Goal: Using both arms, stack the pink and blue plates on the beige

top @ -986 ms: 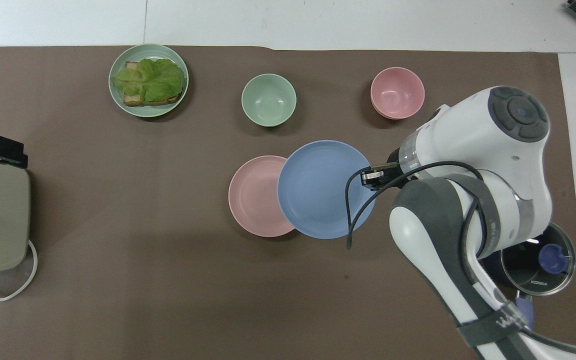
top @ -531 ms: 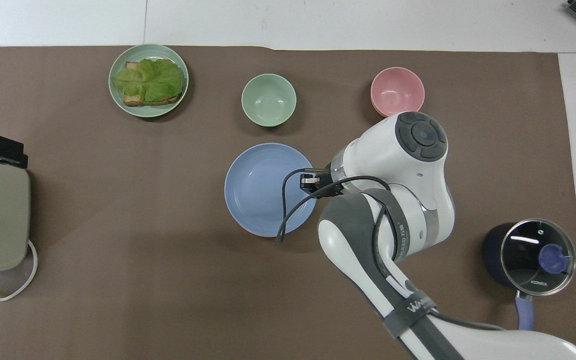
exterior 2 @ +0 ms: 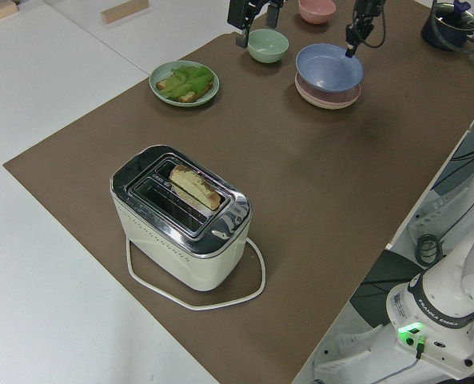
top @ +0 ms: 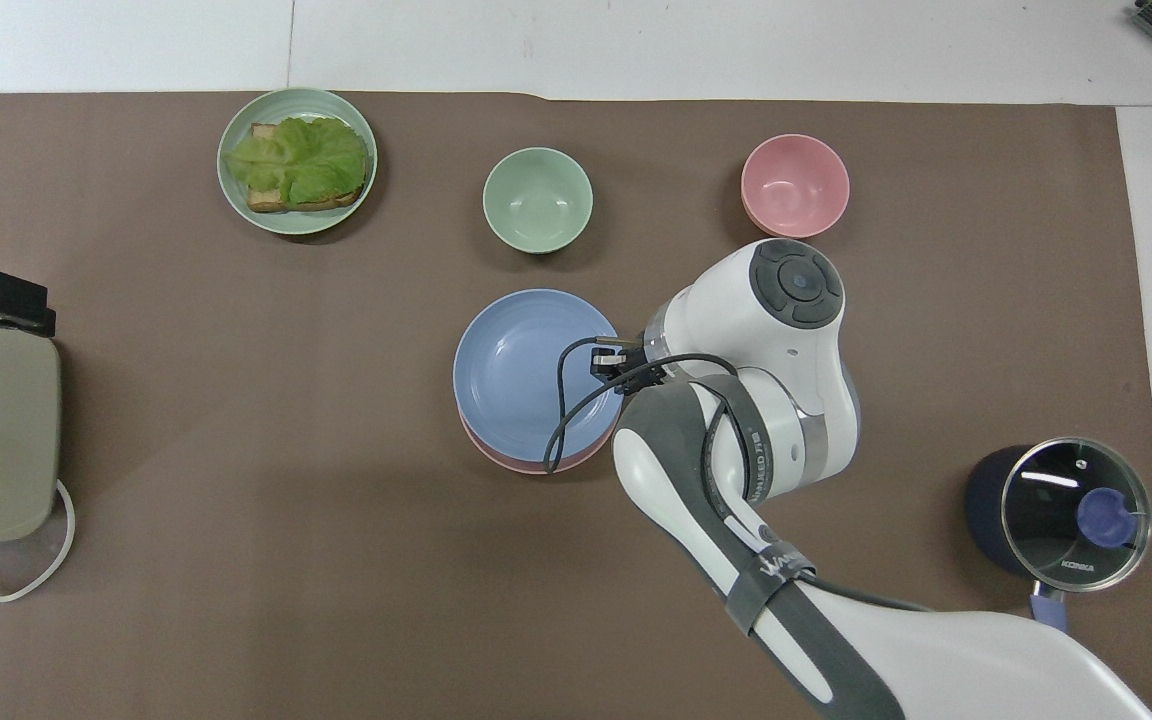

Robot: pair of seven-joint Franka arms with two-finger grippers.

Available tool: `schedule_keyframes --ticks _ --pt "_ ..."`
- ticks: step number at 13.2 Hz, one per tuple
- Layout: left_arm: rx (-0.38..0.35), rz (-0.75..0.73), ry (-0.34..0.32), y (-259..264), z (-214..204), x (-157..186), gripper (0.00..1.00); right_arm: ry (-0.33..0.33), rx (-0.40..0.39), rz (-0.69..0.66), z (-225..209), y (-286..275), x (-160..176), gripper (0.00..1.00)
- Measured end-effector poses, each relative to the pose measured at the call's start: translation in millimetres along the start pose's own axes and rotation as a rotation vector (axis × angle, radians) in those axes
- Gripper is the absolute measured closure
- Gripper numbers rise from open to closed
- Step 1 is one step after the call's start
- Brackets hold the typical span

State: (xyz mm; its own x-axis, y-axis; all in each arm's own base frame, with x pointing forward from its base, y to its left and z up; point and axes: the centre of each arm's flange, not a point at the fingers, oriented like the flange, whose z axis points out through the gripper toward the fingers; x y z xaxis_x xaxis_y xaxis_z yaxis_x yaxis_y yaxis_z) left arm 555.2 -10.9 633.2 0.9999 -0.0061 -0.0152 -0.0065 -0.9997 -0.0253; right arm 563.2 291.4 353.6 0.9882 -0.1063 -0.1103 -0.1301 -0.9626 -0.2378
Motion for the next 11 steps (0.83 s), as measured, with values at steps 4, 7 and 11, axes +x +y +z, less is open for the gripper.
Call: schedule_keyframes --ticks 4,7,11 --pt "0.0 0.0 0.0 0.0 0.0 0.0 0.0 -0.012 -0.01 0.002 11.0 2.5 -2.7 0.96" --pt "0.0 0.0 0.0 0.0 0.0 0.0 0.0 -0.015 -0.013 0.005 13.8 4.4 -2.6 0.82" --pt "0.0 0.0 0.0 0.0 0.0 0.0 0.0 0.017 -0.037 -0.018 8.4 6.0 1.6 0.4"
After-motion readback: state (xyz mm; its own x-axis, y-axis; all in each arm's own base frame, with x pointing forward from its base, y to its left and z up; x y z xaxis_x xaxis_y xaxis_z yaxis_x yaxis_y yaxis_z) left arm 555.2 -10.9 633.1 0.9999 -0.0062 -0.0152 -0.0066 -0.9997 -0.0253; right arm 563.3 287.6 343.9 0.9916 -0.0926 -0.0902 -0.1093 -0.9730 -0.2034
